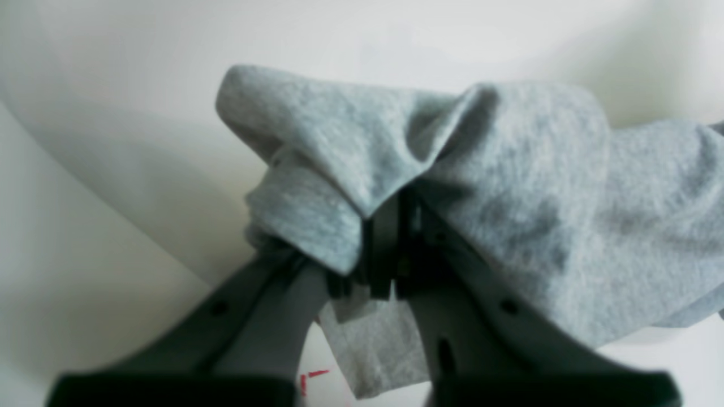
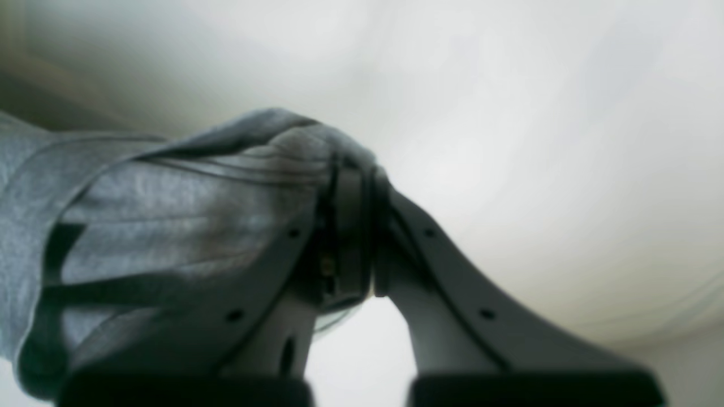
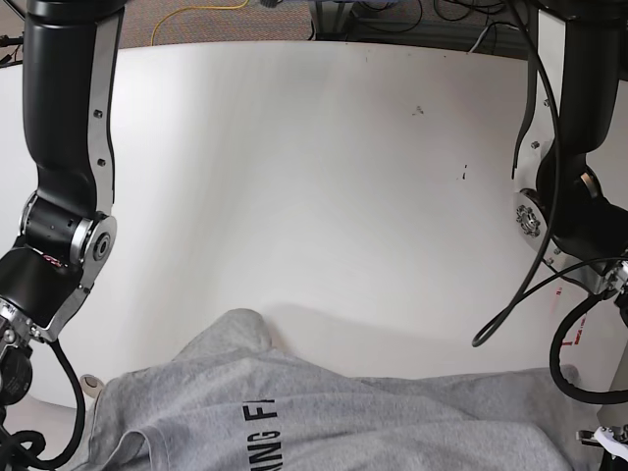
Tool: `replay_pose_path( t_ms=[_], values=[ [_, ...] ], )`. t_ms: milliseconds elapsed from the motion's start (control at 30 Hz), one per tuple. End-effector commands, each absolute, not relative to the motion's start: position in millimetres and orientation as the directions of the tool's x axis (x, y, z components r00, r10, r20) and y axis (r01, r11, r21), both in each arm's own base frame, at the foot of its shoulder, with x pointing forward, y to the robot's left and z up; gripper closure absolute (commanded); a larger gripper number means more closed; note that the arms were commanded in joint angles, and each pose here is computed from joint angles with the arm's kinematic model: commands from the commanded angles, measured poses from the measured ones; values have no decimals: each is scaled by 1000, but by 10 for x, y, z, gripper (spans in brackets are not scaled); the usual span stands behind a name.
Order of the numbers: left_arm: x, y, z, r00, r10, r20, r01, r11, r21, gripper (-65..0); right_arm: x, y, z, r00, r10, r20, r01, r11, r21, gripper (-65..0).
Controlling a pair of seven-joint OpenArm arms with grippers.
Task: Fold the T-shirt properly
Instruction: 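Lower the stretched shirt onto the table, holding both ends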
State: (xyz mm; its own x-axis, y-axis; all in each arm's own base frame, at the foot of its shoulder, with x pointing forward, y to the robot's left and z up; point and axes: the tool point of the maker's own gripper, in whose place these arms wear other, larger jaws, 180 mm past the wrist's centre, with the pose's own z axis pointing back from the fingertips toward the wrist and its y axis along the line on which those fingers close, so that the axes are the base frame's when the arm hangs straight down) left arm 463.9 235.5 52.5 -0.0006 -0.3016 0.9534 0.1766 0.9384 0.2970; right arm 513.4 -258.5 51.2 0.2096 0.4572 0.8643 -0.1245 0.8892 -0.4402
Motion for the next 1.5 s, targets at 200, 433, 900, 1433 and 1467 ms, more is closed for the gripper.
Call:
replay_pose_path(
  t_ms=[200, 433, 900, 1433, 1467],
  values=[
    [4549, 2334, 800, -99, -300, 949, 169, 934, 313, -10, 5024, -2705, 562, 197, 468, 861, -81, 883, -461, 0],
    [4540, 2342, 777, -94, -303, 948, 171, 934, 315, -11, 4923, -2777, 447, 227, 483, 845, -59, 873, -484, 0],
    [4601, 2323, 504, -45, -284, 958, 213, 934, 287, -12, 4738, -2772, 200, 283, 505, 815, -40, 855, -516, -2],
    [4800, 2267, 94, 44, -226, 973, 289, 935, 205, -9, 5167, -2637, -36, 265, 435, 861, -150, 900, -409, -3],
    [4814, 2270, 83, 48, -223, 974, 291, 936, 200, -9, 5199, -2628, -54, 266, 430, 863, -158, 902, -401, -3]
  ],
)
